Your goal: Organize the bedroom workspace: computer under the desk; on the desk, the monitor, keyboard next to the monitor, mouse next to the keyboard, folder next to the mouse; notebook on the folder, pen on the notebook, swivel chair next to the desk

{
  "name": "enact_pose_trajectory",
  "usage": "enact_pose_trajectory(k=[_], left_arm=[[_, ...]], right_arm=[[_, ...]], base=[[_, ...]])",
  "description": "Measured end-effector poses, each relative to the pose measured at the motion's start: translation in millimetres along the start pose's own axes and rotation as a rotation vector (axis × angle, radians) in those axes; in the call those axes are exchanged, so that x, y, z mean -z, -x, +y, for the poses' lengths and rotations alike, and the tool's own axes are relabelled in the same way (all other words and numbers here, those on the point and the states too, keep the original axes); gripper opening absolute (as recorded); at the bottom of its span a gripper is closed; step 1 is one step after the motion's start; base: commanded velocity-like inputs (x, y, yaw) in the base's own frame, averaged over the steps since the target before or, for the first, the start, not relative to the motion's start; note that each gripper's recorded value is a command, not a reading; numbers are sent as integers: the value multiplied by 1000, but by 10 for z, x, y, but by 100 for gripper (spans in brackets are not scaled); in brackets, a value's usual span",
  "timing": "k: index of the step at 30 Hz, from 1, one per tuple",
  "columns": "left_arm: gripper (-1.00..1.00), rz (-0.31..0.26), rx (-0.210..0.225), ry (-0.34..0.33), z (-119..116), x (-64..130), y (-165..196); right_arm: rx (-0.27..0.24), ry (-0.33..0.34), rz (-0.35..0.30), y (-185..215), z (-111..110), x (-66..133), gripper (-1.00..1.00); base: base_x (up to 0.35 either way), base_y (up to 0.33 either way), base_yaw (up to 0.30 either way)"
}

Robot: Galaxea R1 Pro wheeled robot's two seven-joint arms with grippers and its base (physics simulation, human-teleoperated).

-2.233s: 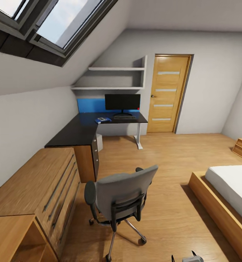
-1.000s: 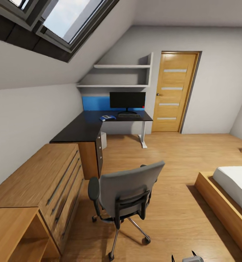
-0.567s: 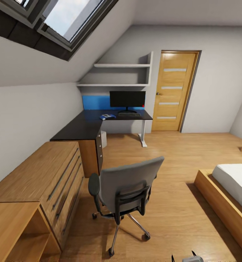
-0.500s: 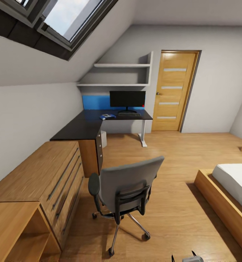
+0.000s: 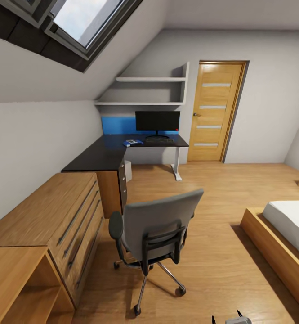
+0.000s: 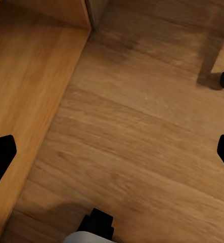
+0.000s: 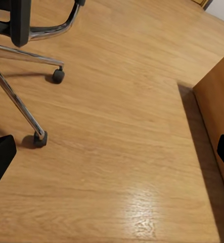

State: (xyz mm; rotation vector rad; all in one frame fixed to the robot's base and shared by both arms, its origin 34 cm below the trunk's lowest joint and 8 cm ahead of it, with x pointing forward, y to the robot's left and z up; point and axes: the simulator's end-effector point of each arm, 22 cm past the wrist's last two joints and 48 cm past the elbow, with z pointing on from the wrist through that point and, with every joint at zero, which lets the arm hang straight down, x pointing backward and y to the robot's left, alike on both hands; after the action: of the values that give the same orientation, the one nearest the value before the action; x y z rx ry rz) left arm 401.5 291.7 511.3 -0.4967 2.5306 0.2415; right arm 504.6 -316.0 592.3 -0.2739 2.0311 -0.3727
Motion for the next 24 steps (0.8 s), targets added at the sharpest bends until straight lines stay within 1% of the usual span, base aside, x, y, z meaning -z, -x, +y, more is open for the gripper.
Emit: enact_pose_trajectory(k=[24], left_arm=[[100, 0, 1, 0, -20, -335, -238]], right_arm=[[3, 2, -1, -342, 156, -166, 100]], base=[[0, 0, 0]])
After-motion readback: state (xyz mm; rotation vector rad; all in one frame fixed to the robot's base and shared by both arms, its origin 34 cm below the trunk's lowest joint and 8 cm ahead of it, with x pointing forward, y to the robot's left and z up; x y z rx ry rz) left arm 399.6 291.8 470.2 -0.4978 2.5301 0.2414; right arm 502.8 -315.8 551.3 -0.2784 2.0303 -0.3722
